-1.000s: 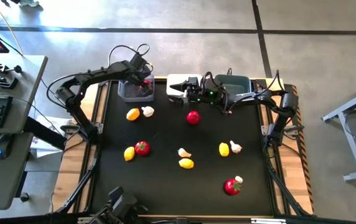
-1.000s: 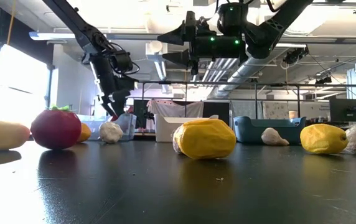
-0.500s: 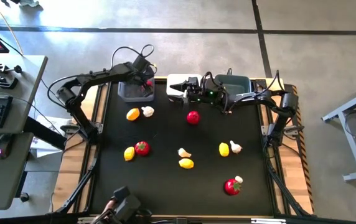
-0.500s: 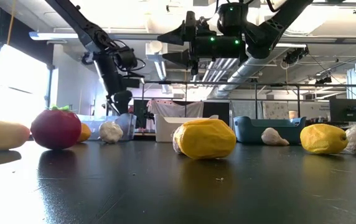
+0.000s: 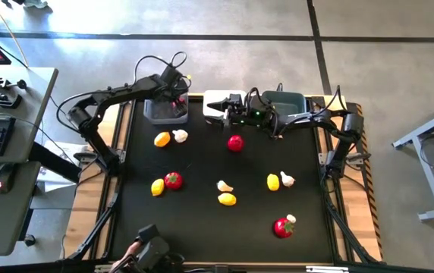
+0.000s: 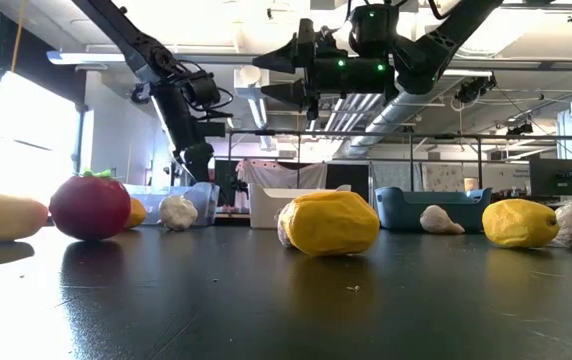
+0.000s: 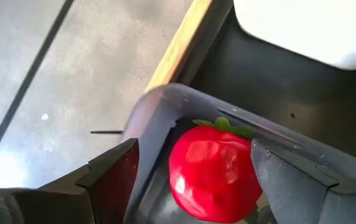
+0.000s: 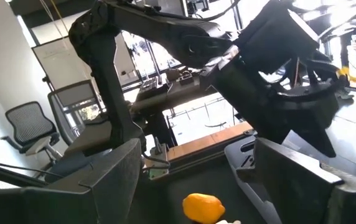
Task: Sort produce into baskets
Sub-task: Put the garlic into the white bin
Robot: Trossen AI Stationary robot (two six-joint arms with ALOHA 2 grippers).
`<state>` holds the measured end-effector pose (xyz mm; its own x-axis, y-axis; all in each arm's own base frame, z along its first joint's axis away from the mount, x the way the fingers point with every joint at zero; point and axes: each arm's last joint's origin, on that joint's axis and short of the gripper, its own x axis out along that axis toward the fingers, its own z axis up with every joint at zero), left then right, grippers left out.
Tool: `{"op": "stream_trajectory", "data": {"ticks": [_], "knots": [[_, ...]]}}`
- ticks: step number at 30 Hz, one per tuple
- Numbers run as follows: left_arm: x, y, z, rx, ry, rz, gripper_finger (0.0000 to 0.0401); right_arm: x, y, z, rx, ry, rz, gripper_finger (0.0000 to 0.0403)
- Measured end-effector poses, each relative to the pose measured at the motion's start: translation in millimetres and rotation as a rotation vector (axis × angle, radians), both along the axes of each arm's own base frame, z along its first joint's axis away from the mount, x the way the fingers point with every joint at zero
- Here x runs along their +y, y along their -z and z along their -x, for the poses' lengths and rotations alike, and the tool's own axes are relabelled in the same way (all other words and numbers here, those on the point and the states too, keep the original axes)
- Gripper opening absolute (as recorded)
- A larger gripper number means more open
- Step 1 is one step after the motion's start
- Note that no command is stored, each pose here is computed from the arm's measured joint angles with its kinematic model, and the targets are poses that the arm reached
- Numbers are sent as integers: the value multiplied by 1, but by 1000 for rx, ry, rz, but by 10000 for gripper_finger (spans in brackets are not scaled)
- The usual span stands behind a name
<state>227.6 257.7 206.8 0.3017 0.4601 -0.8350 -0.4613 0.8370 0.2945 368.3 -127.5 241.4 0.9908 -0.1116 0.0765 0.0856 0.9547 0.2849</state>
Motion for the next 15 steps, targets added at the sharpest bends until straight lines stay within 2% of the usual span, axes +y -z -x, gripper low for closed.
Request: {"op": "stream_trajectory", "data": {"ticks": [4,8,11,15], "knots": [[0,-17,2,-67,-8,-63,289,0,0,0,0,0,3,303],[-3,-36,6,-227,34,-49,287,0,0,0,1,3,12,303],[-10,-39,10,-343,89,-17,287,1,1,0,11,4,29,303],[-26,-37,16,-429,164,-23,287,5,4,-2,47,9,50,303]]}}
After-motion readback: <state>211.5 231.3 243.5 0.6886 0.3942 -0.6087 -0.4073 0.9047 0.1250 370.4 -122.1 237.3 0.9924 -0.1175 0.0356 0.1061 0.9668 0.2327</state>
